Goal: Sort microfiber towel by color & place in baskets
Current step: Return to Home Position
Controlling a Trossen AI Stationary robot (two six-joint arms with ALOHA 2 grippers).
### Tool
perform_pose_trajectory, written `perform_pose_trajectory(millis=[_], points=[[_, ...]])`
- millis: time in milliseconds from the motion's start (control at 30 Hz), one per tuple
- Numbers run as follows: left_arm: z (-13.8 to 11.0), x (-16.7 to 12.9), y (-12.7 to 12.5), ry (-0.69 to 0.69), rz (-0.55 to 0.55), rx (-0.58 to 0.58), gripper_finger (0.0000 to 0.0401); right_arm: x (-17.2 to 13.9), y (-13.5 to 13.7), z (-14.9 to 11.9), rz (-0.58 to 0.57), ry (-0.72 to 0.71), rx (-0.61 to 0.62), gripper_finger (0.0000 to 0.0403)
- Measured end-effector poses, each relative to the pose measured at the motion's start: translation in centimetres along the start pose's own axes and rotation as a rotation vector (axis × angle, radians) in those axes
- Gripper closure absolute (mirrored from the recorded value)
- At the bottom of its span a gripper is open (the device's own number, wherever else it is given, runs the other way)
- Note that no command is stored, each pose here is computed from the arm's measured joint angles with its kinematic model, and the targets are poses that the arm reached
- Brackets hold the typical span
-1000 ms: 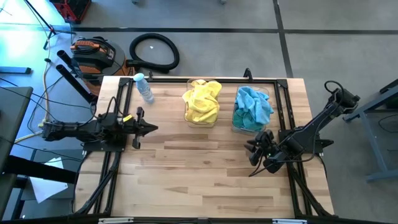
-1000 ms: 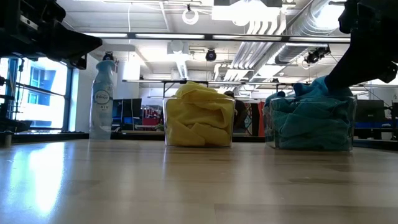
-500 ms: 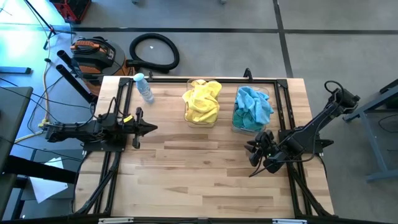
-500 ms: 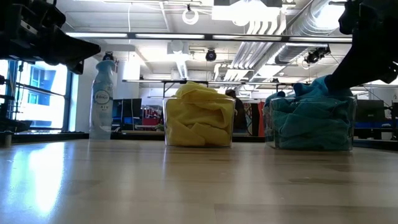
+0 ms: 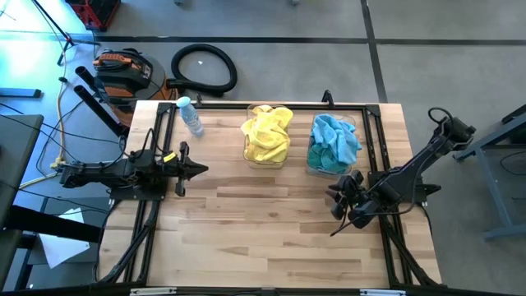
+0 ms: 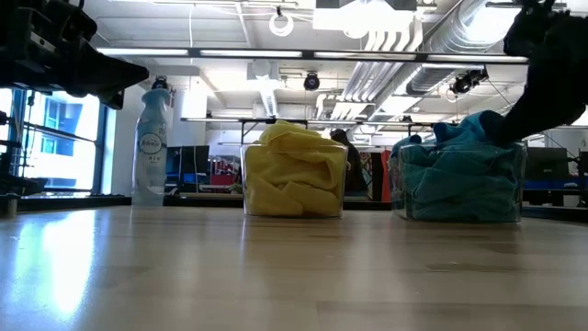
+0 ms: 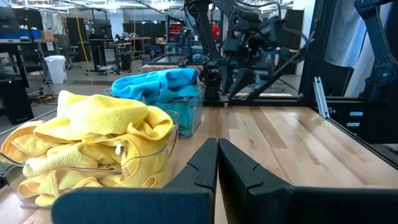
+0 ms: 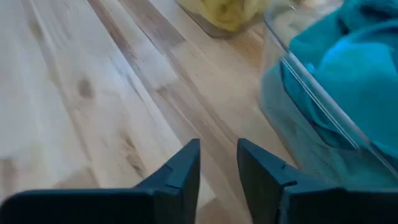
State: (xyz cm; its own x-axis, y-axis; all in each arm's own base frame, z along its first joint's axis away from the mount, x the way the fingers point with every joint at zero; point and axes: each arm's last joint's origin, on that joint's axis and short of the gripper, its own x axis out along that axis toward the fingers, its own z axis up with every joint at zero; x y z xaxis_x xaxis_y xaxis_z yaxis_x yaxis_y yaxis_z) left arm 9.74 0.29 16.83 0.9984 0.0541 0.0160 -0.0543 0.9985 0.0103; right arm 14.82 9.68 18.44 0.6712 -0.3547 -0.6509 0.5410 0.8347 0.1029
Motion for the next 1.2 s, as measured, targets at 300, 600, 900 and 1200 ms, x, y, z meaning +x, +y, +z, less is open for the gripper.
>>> perform_pose_trajectory(millis=[300,600,900,1200], points=[[0.0,0.0,0.0,0.0,0.0,0.0,0.0401,1.5,-0.6,-1.8,0.063,0.019,-0.056,0.0388],[0.0,0.0,0.0,0.0,0.0,0.0,0.0401,3.9,-1.0,-1.0,0.232,-0.004,-0.107,0.04],[0.0,0.0,0.0,0.0,0.0,0.0,0.0401,5.9,-2.1,0.7,0.404,-0.101,-0.179,0.0402],[0.0,0.0,0.0,0.0,0.0,0.0,0.0401,6.0,-4.0,1.8,0.488,-0.214,-0.174,0.0402]])
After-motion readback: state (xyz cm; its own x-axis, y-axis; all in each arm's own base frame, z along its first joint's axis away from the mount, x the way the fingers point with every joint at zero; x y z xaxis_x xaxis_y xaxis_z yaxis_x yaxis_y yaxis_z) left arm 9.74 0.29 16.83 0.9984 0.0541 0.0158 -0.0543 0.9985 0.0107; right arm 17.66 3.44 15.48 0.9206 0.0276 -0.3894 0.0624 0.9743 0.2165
